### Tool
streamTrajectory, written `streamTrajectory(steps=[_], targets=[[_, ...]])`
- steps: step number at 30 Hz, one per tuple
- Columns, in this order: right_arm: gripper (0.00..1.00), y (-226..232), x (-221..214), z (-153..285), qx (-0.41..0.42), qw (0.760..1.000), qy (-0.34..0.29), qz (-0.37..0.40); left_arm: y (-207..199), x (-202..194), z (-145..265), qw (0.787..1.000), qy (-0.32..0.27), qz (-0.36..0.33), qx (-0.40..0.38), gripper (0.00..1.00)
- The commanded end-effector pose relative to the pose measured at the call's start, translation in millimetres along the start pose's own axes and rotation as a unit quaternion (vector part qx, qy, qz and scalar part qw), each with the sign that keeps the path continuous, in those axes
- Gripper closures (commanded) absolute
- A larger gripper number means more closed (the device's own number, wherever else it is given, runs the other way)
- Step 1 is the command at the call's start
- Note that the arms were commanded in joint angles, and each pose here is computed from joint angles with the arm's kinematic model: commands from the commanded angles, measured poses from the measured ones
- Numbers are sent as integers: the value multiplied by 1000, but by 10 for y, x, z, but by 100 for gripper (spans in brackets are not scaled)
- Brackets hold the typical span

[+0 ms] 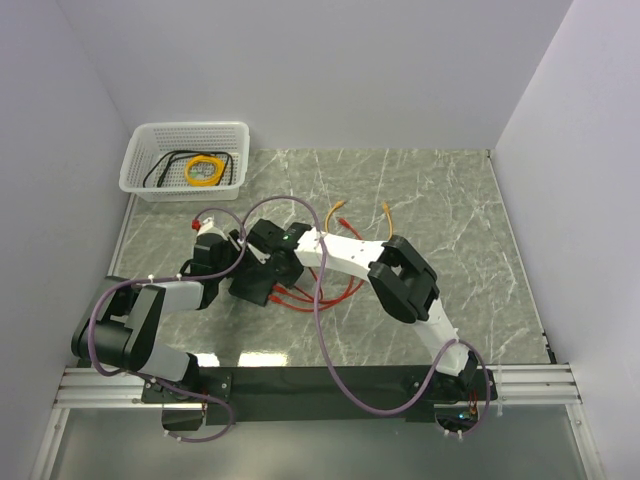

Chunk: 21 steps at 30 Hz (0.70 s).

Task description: Insert the plug into the switch port

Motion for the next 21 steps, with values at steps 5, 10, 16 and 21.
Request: streamTrajectory(steps=[5, 10, 16, 21], targets=[[100, 296, 435, -21, 33, 996, -66, 52, -63, -325, 13, 998, 67, -12, -19, 33], [100, 286, 492, -4, 29, 995, -78, 52, -65, -341, 13, 997, 68, -14, -20, 33], [100, 367, 577, 94, 46, 991, -110, 63, -54, -356, 14, 997, 70, -15, -19, 33], [100, 382, 682, 198, 37, 985, -146, 83, -59, -358, 17, 997, 72, -18, -21, 33]])
Point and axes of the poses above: each gripper's point midway between its finger pads, its own z axis back along the fingers, its own y axis along the line the jaws close on, x = y × z, the point moved 3 cm from there along z, back along the fingers, and after that the axes turned 15 degrees about z, right-handed, at the moved point
